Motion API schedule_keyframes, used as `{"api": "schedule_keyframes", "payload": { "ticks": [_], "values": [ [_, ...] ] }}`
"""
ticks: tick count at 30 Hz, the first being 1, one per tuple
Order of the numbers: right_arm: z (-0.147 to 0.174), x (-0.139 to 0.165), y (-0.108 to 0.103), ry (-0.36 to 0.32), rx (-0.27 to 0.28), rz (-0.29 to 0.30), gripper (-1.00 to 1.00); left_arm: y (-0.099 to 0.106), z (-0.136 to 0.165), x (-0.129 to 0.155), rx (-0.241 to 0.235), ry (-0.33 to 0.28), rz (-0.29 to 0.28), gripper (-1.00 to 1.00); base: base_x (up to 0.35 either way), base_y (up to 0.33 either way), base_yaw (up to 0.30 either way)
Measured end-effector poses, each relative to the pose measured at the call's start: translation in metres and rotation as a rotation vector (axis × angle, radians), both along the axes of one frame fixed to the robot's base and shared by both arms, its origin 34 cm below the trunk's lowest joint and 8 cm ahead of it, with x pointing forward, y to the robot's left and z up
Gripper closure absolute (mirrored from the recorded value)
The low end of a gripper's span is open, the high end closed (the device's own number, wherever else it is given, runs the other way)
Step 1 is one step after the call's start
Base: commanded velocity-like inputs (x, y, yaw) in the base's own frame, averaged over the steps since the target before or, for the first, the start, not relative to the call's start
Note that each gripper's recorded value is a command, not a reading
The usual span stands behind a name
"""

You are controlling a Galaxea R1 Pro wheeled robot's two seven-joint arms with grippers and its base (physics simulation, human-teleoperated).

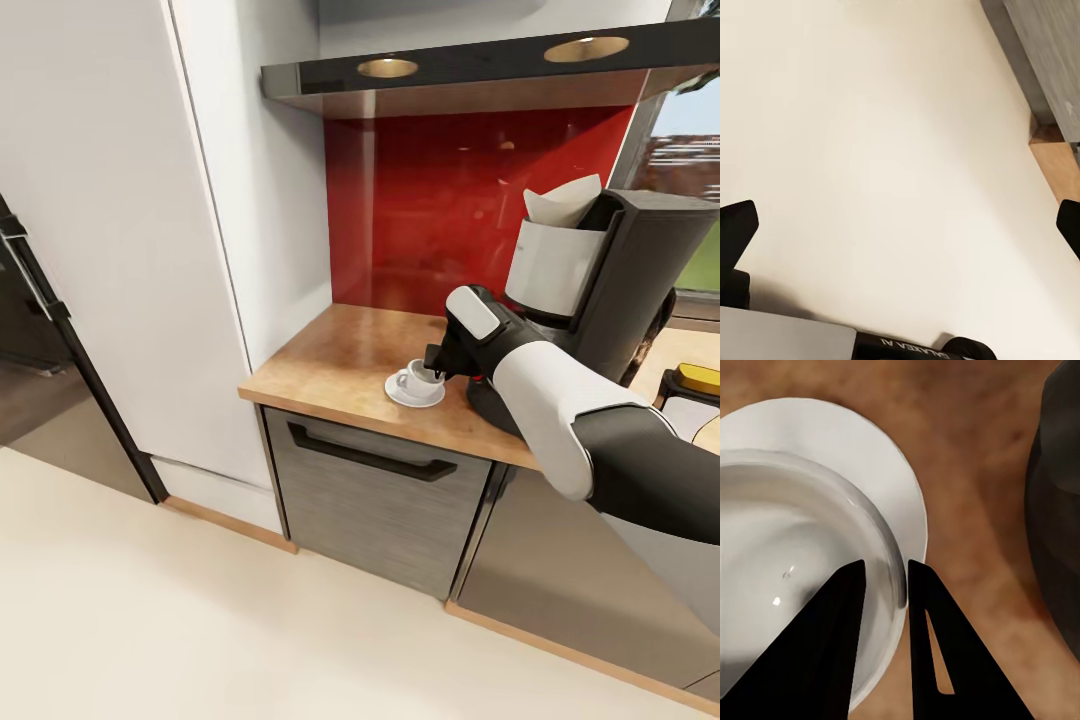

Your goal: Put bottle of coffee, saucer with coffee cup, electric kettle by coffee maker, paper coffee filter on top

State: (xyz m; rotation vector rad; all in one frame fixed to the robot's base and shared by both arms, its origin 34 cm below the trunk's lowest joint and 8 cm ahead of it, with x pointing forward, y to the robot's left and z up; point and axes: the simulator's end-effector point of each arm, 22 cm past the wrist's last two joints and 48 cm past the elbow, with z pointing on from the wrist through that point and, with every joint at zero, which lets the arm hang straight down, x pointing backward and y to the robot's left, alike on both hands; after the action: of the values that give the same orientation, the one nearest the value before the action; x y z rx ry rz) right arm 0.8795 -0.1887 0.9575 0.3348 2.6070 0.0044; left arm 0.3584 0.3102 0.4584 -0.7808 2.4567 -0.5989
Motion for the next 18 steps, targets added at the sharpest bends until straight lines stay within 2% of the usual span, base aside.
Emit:
{"api": "schedule_keyframes", "payload": {
  "ticks": [5, 6, 18],
  "values": [
    [0.0000, 0.0000, 0.0005, 0.000, 0.002, 0.000, 1.00, 0.0000, 0.0000, 0.0000, 0.000, 0.000, 0.000, -1.00, 0.000, 0.000, 0.000],
    [0.0000, 0.0000, 0.0004, 0.000, 0.002, 0.000, -1.00, 0.0001, 0.0000, 0.0001, 0.000, 0.000, 0.000, -1.00, 0.000, 0.000, 0.000],
    [0.0000, 0.0001, 0.0012, -0.001, 0.004, 0.001, -1.00, 0.0000, 0.0000, 0.0000, 0.000, 0.000, 0.000, -1.00, 0.000, 0.000, 0.000]
  ]
}}
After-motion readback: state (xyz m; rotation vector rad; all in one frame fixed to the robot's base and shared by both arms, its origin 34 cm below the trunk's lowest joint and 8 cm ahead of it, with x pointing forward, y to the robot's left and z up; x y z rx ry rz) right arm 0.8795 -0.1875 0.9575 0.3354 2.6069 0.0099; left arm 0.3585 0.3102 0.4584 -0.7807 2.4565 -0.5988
